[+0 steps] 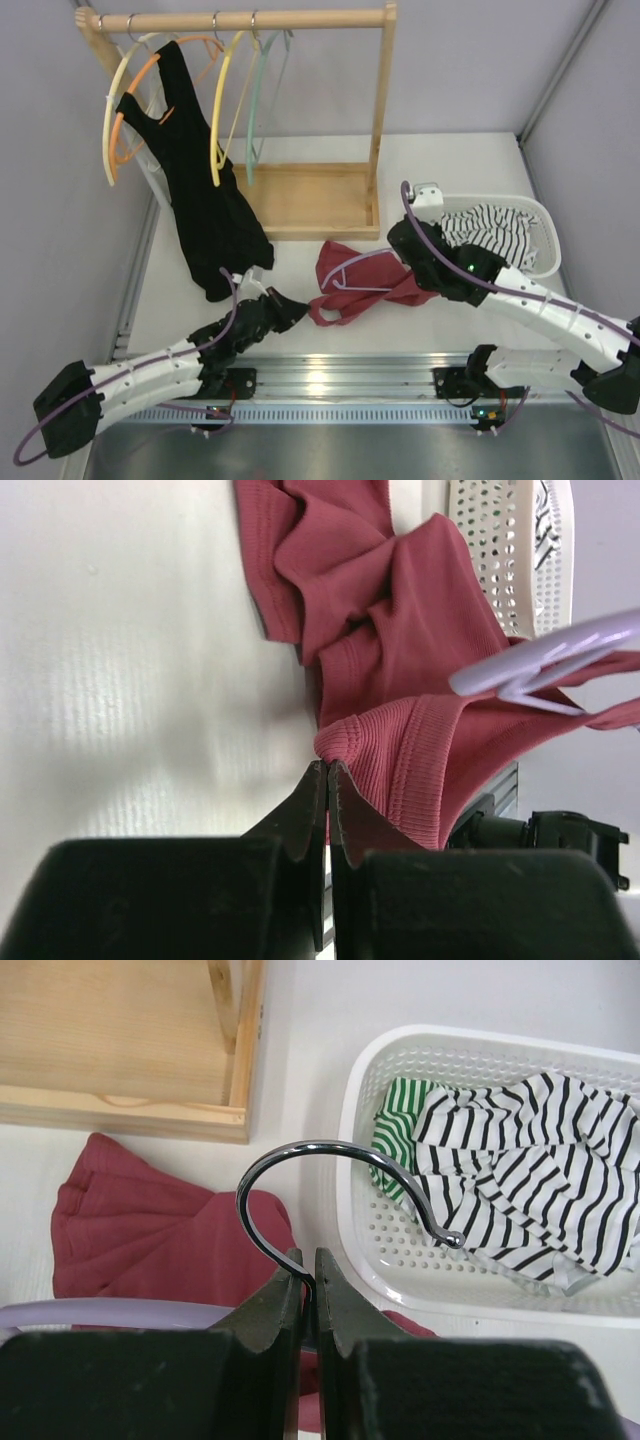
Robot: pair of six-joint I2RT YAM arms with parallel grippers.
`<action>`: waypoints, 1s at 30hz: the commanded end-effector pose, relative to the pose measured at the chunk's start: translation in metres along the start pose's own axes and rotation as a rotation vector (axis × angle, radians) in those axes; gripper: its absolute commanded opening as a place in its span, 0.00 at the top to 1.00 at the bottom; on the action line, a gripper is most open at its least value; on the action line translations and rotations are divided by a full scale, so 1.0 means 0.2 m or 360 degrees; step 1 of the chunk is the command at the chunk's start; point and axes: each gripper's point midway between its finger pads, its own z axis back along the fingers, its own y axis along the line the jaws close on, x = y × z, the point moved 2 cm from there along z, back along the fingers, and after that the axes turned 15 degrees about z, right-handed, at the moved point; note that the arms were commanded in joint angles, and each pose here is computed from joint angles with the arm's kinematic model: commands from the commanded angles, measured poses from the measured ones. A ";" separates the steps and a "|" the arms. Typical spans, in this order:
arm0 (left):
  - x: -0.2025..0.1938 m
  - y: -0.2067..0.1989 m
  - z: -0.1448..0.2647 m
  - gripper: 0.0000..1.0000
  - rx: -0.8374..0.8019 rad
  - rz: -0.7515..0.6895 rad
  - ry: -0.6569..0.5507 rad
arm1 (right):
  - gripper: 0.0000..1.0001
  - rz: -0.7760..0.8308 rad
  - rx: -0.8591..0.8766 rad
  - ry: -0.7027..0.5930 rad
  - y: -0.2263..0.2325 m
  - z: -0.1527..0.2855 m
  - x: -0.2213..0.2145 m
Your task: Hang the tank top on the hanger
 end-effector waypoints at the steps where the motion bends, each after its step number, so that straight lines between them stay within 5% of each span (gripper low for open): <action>1: 0.01 0.04 0.00 1.00 0.0030 0.0037 0.0038 | 1.00 -0.0044 0.0009 -0.0097 -0.02 0.04 0.06; 30: 0.21 -0.15 -0.05 1.00 -0.0066 0.0058 0.0011 | 1.00 0.0013 0.0115 -0.0155 0.05 0.03 0.05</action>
